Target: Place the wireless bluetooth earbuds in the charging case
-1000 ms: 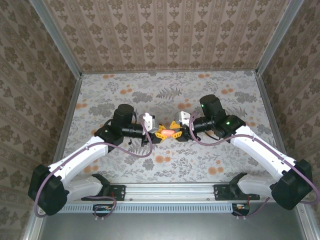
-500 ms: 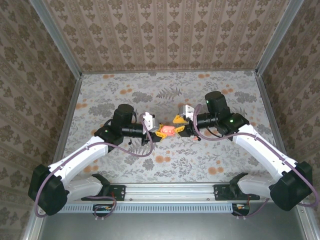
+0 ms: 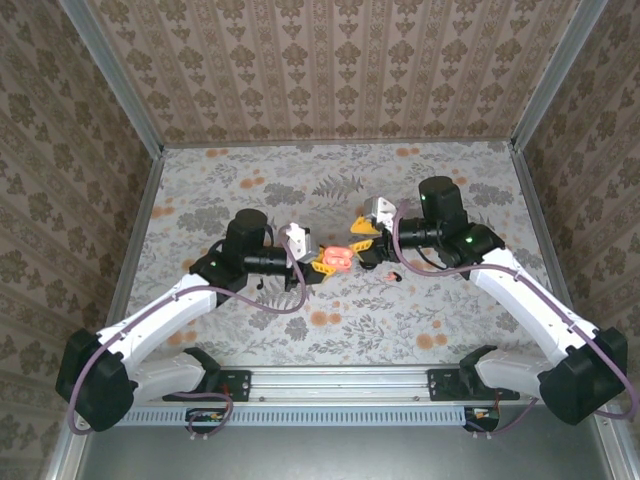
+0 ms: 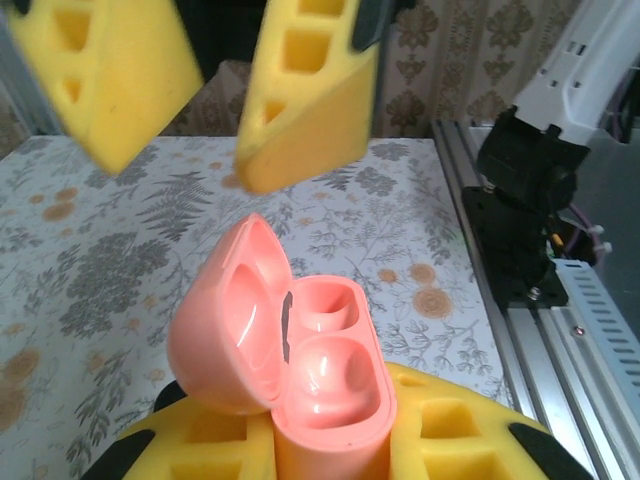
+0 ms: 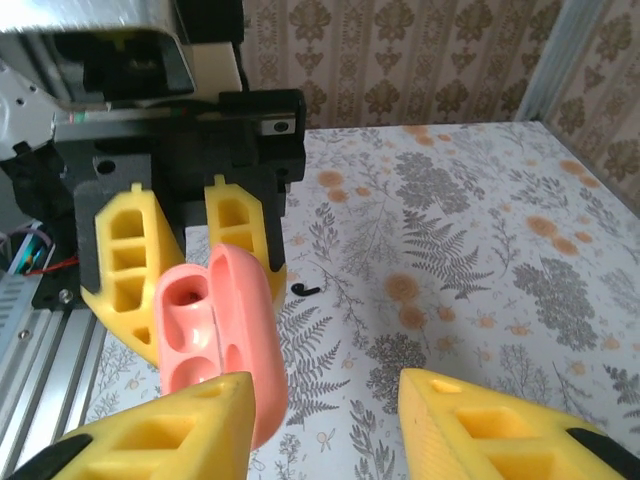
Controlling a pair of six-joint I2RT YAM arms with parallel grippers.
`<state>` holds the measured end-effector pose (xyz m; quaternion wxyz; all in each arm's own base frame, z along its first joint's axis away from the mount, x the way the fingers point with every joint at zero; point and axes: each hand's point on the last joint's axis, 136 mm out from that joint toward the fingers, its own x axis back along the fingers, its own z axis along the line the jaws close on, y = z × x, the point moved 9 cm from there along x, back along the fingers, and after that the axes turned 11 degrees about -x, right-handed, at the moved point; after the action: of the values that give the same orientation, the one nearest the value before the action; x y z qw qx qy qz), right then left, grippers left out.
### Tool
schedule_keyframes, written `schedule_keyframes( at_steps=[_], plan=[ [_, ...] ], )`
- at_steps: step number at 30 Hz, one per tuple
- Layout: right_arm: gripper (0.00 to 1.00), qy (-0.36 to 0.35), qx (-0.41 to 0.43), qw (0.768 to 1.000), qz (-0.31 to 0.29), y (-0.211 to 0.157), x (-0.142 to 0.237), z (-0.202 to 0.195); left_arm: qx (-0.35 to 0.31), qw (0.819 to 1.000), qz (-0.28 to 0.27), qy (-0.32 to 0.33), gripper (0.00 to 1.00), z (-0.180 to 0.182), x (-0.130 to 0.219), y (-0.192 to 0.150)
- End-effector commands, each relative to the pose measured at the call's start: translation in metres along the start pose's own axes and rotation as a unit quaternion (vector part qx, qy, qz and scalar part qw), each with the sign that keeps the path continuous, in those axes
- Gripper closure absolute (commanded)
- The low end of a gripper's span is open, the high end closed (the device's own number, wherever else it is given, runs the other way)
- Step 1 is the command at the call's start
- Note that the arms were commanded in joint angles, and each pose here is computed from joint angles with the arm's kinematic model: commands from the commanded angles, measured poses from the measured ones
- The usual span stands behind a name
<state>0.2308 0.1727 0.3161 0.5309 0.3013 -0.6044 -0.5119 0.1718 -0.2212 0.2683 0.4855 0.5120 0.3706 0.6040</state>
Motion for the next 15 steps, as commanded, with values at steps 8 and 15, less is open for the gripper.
schedule_keyframes(
  at_steps=[8,15],
  plan=[
    [0.54,-0.117,-0.126,0.985,-0.034,0.013,0.025,0.001,0.068,0.989,0.025,0.128,0.83,0.018,0.001,-0.018],
    [0.54,-0.232,-0.253,0.939,-0.012,-0.005,0.032,-0.014,0.078,0.981,0.050,0.169,0.84,0.028,0.003,-0.028]
  ],
)
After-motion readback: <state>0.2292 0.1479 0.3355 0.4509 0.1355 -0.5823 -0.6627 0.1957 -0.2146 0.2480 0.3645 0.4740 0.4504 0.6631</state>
